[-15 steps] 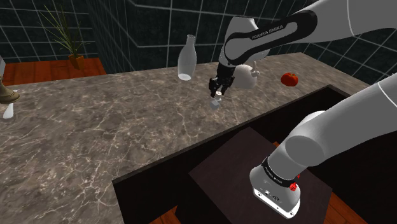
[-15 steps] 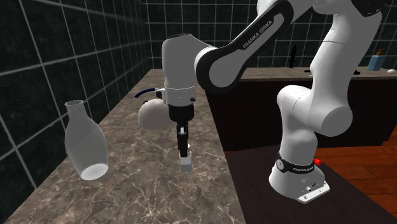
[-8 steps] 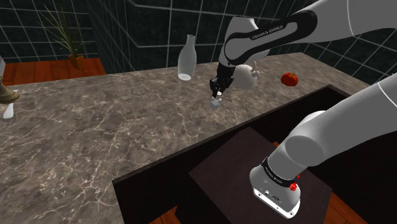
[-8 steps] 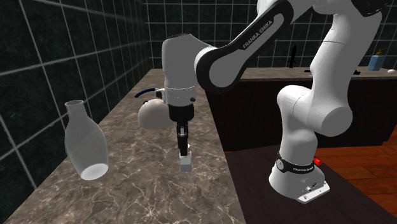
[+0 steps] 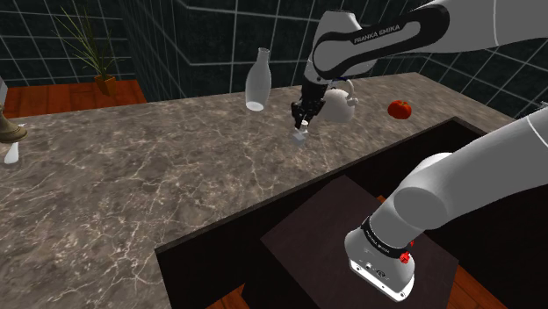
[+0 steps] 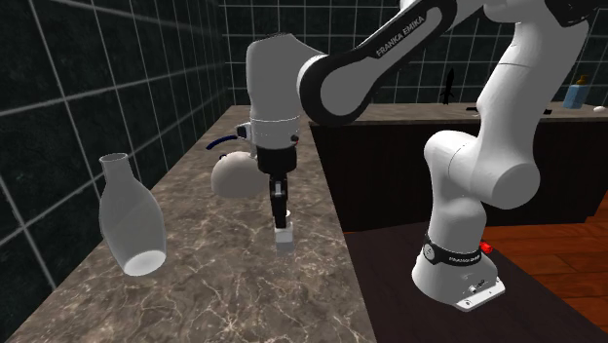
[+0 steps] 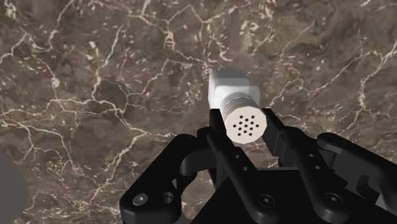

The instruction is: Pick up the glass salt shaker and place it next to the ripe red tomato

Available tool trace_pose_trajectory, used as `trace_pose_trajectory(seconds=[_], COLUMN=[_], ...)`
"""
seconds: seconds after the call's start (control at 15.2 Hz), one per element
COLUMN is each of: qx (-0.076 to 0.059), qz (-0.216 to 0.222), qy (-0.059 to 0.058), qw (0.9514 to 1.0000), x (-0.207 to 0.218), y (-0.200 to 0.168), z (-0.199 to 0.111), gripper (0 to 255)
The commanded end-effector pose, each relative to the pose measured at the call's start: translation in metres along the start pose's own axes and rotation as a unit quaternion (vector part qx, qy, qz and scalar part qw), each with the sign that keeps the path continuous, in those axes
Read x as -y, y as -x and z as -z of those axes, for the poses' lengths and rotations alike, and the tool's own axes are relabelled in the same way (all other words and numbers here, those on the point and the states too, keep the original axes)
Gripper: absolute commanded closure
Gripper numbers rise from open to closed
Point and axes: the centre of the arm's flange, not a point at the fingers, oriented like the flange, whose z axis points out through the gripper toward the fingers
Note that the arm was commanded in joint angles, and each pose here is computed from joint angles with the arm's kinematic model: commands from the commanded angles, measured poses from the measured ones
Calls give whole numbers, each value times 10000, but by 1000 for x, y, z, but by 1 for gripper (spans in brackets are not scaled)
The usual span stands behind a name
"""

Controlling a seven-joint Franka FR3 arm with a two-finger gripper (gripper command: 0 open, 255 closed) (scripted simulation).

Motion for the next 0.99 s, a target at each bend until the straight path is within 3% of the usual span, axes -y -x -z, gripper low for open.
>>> trace_pose_trajectory(seconds=[0.0, 0.92], qx=[2, 2], qz=[0, 0], qy=[0, 0], qw=[10000, 10000], x=[0, 0], y=[1, 2], z=[10, 84], gripper=[255, 255])
